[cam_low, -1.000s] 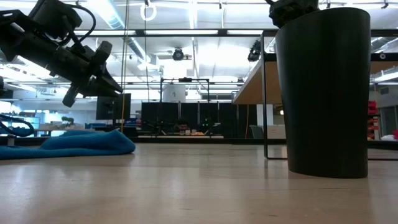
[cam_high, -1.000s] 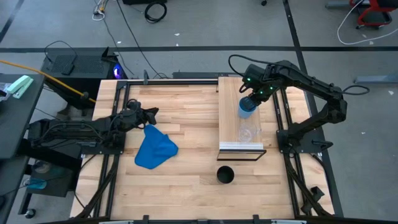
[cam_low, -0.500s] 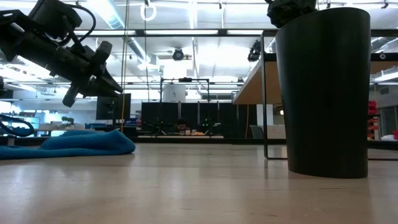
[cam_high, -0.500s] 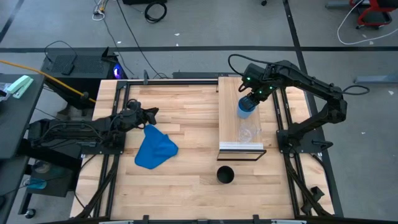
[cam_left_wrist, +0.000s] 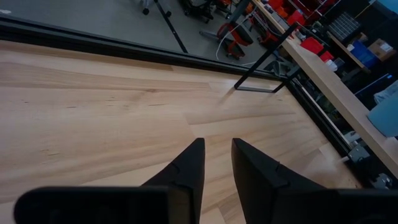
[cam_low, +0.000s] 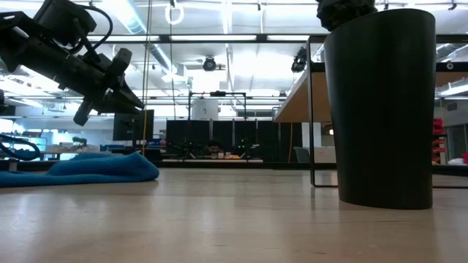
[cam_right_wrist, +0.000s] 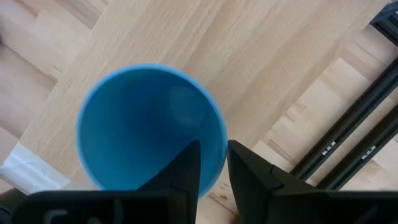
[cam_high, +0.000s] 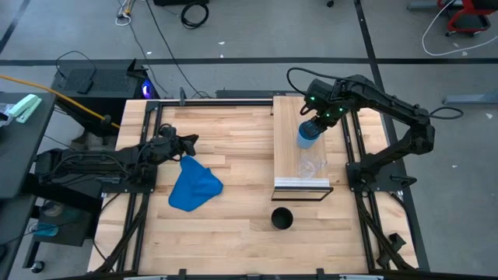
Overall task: Stack small to large cups/mugs on shelf
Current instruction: Put the blue cup on the shelf, then put the black cup on the shelf
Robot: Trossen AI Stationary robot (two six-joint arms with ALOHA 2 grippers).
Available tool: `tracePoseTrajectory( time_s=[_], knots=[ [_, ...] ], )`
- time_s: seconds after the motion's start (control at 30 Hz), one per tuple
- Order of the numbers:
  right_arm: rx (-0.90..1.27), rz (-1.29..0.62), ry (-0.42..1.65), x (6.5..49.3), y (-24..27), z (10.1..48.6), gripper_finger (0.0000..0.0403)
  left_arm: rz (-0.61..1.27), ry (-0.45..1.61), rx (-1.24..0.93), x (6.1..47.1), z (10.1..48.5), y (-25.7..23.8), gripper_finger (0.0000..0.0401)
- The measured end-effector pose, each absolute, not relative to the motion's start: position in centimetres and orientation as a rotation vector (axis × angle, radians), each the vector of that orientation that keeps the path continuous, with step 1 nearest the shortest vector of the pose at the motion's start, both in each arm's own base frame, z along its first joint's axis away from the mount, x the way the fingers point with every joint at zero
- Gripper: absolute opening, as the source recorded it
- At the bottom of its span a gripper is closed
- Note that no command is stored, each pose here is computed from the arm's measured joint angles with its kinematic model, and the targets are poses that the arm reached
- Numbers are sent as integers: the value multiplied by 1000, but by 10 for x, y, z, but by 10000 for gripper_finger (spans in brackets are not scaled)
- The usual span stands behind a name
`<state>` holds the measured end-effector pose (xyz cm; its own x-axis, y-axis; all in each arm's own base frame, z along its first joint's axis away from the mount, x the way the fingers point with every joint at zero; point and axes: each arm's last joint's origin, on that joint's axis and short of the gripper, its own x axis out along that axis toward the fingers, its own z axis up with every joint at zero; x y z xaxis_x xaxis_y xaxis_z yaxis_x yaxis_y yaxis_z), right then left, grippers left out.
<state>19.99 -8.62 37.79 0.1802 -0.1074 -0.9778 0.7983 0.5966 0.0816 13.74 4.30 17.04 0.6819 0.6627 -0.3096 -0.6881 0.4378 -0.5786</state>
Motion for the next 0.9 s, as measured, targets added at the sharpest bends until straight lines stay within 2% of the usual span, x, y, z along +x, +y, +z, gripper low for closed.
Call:
tracePoseTrajectory(
  time_s=[0.47,0.9],
  knots=[
    [689,-702,1127,188,-81,401,87,840,38,-737,137,170,43,86],
    [825,-570,768,128,-49,470,87,840,38,-737,137,170,43,93]
  ],
)
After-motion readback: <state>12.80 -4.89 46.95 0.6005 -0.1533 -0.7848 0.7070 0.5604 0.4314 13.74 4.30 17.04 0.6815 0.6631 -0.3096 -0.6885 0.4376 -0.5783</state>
